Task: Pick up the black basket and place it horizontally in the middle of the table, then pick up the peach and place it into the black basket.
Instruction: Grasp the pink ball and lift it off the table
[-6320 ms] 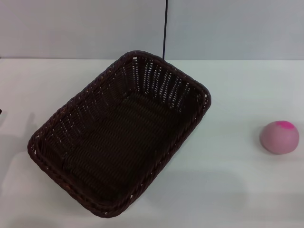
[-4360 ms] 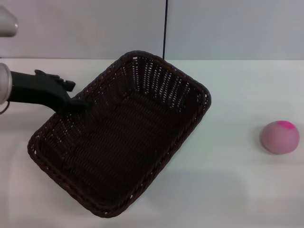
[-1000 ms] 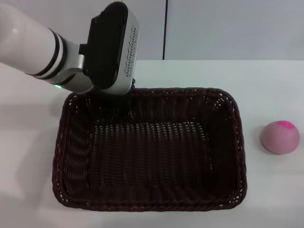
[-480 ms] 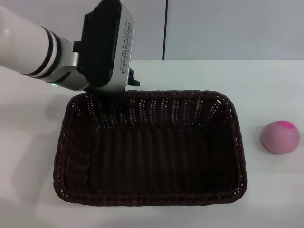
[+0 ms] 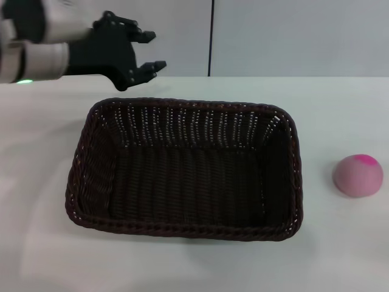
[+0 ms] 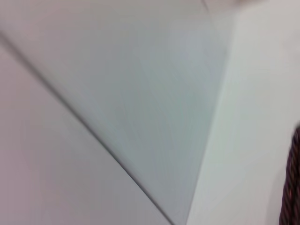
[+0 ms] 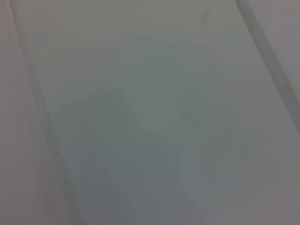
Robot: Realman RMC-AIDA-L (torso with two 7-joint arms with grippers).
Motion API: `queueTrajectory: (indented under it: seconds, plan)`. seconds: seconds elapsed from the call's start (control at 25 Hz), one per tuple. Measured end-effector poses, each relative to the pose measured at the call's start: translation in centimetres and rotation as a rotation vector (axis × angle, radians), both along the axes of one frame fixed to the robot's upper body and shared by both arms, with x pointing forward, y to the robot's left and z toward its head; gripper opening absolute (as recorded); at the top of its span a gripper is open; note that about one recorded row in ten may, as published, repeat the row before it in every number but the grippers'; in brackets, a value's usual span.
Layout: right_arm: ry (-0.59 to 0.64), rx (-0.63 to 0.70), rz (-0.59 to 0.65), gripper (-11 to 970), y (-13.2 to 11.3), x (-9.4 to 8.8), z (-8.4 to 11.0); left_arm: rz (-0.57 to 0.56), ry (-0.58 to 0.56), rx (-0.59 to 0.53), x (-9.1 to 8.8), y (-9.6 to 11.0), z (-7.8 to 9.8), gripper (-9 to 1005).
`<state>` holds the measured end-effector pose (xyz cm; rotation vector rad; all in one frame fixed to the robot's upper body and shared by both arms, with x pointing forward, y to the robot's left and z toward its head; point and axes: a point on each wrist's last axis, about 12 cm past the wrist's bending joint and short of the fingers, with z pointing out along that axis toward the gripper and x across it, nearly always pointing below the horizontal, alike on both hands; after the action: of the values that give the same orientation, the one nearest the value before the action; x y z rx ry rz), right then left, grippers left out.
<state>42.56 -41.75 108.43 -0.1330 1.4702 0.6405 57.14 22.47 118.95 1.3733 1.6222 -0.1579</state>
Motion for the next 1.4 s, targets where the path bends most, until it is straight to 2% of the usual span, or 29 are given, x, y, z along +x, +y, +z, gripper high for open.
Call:
queueTrajectory:
  seconds: [0.04,0.08,0.12,0.16,0.2,0.28,0.4,0.48,0.52,0.56,0.68,0.76,0.96,1.24,1.4]
  plan:
    - [0.127,-0.039,0.098,723,-0.8,0.9,1.9,0.002,0.002,-0.025,-0.2,0.3,0.0,465]
    - [0.127,-0.039,0.098,723,-0.8,0.9,1.9,0.002,0.002,-0.025,-0.2,0.3,0.0,465]
    - [0.221,-0.066,0.142,723,-1.2,1.5,3.0,0.023,0.006,-0.071,-0.8,1.5,-0.3,465]
    - [0.399,-0.114,0.201,723,-1.3,2.8,4.5,0.056,0.009,-0.121,-1.3,2.6,-0.5,465]
    - [0.399,-0.114,0.201,723,-1.3,2.8,4.5,0.071,0.01,-0.141,-1.5,3.0,-0.6,465]
    - [0.576,-0.174,0.237,723,-1.1,4.6,6.0,0.091,0.013,-0.17,-1.7,3.4,-0.8,465]
    - [0.788,-0.252,0.307,723,-0.1,6.9,7.2,0.206,0.026,-0.329,-2.5,6.0,-1.6,465]
    - [0.881,-0.302,0.353,723,0.8,8.2,7.7,0.206,0.026,-0.329,-2.5,6.0,-1.6,465]
    - [0.91,-0.321,0.366,723,1.3,8.8,7.8,0.237,0.022,-0.397,-2.8,6.9,-2.0,465]
    - [0.935,-0.337,0.376,723,1.7,9.3,7.9,0.271,0.004,-0.505,-3.7,8.4,-3.2,465]
    - [0.995,-0.359,0.405,723,3.1,10.6,7.6,0.272,-0.013,-0.548,-4.3,8.9,-3.8,465]
    - [1.05,-0.384,0.403,723,4.3,11.5,6.9,0.274,-0.034,-0.59,-5.4,9.5,-4.4,465]
    - [1.084,-0.42,0.4,673,5.7,12.3,5.6,0.262,-0.017,-0.595,-5.9,9.5,-4.6,465]
    - [1.101,-0.404,0.388,604,6.4,13.1,4.0,0.257,-0.016,-0.593,-5.9,9.5,-4.6,465]
    - [1.106,-0.398,0.371,459,6.4,13.3,3.4,0.255,-0.014,-0.594,-5.8,9.4,-4.7,465]
